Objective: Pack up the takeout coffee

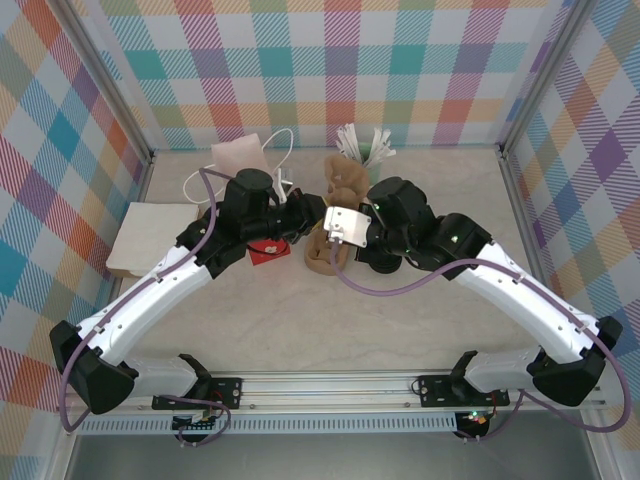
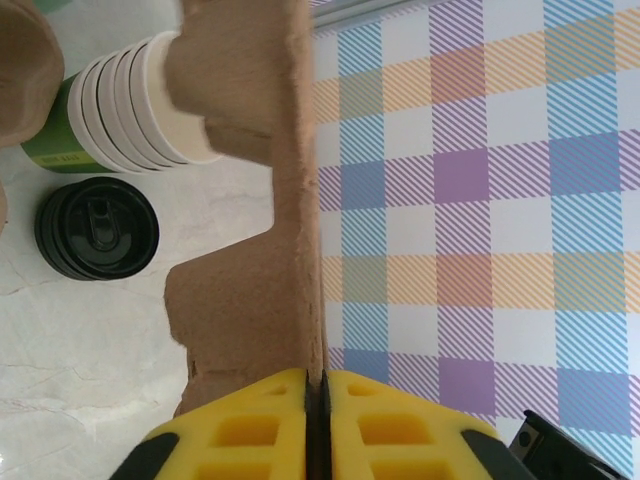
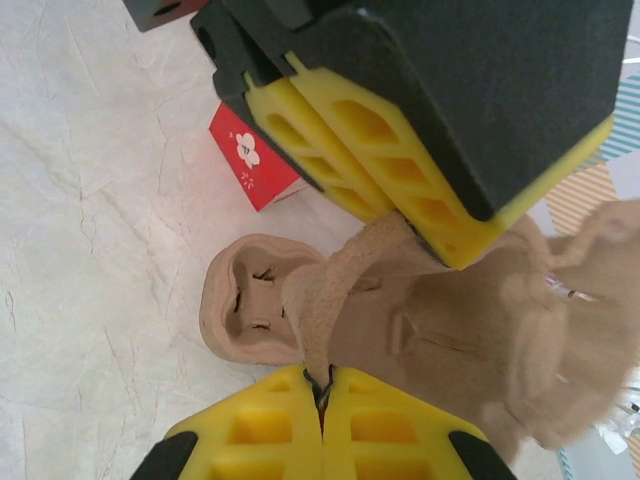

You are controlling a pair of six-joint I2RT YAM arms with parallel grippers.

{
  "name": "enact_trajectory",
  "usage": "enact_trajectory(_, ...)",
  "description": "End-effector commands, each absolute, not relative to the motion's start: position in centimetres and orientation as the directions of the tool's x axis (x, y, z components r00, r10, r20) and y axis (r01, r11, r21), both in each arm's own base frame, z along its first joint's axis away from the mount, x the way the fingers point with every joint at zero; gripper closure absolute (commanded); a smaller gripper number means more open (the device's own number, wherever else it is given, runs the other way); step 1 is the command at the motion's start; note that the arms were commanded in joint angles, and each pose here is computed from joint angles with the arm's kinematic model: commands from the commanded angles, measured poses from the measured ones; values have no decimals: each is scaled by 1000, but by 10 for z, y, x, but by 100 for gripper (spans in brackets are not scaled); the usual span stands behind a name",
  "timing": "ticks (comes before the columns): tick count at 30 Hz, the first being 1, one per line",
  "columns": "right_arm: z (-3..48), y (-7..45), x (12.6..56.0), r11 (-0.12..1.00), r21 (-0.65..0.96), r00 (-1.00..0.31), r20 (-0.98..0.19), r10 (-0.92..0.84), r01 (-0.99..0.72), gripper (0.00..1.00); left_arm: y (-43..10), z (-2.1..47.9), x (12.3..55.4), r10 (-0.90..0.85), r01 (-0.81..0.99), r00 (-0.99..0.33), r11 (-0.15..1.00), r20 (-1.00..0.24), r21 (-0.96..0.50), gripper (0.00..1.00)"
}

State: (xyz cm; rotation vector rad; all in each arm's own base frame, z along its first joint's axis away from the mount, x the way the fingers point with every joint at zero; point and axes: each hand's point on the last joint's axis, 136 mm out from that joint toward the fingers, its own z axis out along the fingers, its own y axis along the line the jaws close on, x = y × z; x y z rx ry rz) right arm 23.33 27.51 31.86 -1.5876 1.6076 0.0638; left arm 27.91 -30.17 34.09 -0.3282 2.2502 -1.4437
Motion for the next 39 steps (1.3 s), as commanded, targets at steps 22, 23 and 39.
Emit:
enact_trajectory(22, 351, 248, 226, 339, -446, 61, -674, -736, -829, 26, -289, 329, 231, -171, 389, -784, 613, -596, -688, 100)
enact_trajectory(23, 351, 251, 230, 341, -440, 58, -677, -734, -831, 25, -288, 328, 229, -176, 391, -783, 607, -596, -692, 100)
enact_trajectory(39, 313, 278, 268, 331, -325, -24, -682, -731, -886, 25, -289, 332, 221, -174, 429, -773, 566, -610, -705, 100)
